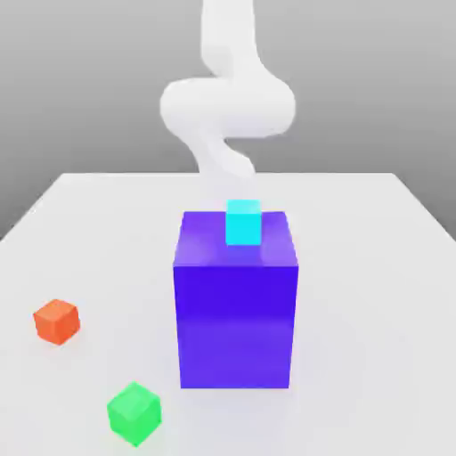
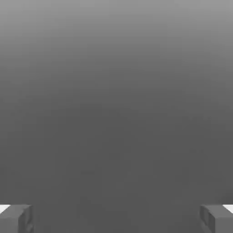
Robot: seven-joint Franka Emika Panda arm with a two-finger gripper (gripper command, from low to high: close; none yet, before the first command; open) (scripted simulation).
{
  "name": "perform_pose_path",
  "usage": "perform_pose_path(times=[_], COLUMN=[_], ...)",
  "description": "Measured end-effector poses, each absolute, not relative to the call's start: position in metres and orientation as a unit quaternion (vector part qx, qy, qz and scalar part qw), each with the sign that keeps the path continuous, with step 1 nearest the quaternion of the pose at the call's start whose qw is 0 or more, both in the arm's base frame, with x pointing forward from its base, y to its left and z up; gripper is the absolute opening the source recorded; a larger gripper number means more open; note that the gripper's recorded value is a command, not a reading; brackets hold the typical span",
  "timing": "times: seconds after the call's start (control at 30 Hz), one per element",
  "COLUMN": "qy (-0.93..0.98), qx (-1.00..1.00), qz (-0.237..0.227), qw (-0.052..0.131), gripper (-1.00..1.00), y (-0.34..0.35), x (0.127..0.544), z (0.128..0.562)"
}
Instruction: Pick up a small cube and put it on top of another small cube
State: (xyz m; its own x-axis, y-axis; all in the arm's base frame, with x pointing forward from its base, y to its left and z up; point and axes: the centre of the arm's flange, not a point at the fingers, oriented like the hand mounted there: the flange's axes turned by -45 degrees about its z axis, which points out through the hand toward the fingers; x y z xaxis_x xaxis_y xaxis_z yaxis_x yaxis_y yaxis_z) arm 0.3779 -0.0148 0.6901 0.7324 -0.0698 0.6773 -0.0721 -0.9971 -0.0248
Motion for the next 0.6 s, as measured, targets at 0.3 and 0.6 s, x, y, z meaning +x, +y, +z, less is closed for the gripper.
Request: perform_pose_path(times=[0.3, 0.6], qy=[-0.156, -0.276], qx=[0.951, 0.946], qz=[0.268, 0.172], qw=[0.013, 0.016], gripper=[0.0, 0.0], y=[-0.088, -0.184], x=[0.476, 0.53], z=[0.593, 0.466])
